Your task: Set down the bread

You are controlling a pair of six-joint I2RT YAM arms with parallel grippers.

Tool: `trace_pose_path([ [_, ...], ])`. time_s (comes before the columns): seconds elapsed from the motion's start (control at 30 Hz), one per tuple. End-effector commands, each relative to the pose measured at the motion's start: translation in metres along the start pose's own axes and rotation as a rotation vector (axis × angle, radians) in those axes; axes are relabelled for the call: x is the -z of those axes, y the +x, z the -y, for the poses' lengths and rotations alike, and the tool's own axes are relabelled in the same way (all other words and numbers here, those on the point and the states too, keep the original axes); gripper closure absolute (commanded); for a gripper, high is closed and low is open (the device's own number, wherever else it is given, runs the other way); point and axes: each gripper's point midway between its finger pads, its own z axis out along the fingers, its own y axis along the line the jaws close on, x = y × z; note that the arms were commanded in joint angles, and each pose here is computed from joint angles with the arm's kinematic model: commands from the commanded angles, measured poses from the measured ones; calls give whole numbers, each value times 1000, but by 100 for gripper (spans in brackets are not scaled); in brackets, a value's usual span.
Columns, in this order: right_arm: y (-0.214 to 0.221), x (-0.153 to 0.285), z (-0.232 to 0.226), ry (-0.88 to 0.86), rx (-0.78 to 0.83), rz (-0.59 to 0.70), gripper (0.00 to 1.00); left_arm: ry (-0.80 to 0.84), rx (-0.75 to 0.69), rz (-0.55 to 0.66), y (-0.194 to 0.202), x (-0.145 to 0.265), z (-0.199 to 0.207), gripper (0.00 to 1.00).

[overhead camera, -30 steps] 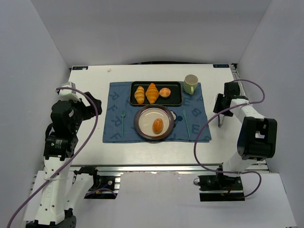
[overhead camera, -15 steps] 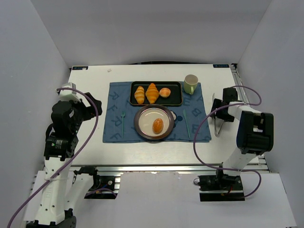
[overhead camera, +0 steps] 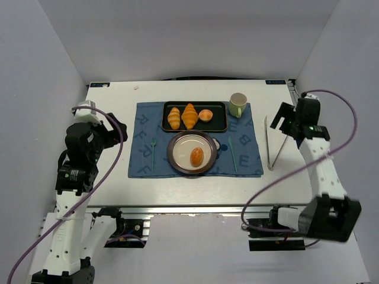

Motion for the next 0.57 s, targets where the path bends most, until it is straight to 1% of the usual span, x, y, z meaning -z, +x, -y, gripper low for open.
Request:
trace_pose_path([
  [0.0, 1, 50, -22, -149, -62, 27, 11, -29, -11, 51, -22, 4, -1, 2],
  [0.03, 9, 54, -26, -186, -63, 15, 11, -41, -41, 55, -28, 3, -3, 2],
  [0.07, 12, 70, -40, -282, -63, 22, 11, -61, -53, 44, -31, 3, -5, 2],
  [0.1, 14, 76, -46, -317, -64, 22, 11, -79, -55, 79, -51, 8, -4, 2],
  [0.17, 21, 84, -57, -396, -63, 17, 11, -99, -53, 36, -51, 1, -4, 2],
  [0.2, 19, 91, -59, -417, -57, 37, 11, -82, -27, 34, -53, 1, 0, 2],
  [0.23, 20, 93, -61, -427, -59, 37, 11, -66, -15, 27, -49, -1, 3, 2],
  [0.27, 19, 96, -61, -434, -55, 45, 11, -35, 3, 54, -53, -3, 9, 2],
  [0.33, 19, 97, -62, -437, -54, 38, 11, 24, 37, 40, -38, -8, 17, 2],
  [0.37, 18, 101, -64, -448, -47, 34, 11, 43, 48, 49, -38, -11, 20, 2],
  [0.53, 34, 107, -66, -493, 10, 20, 10, 56, 83, 8, -25, -16, 22, 2],
])
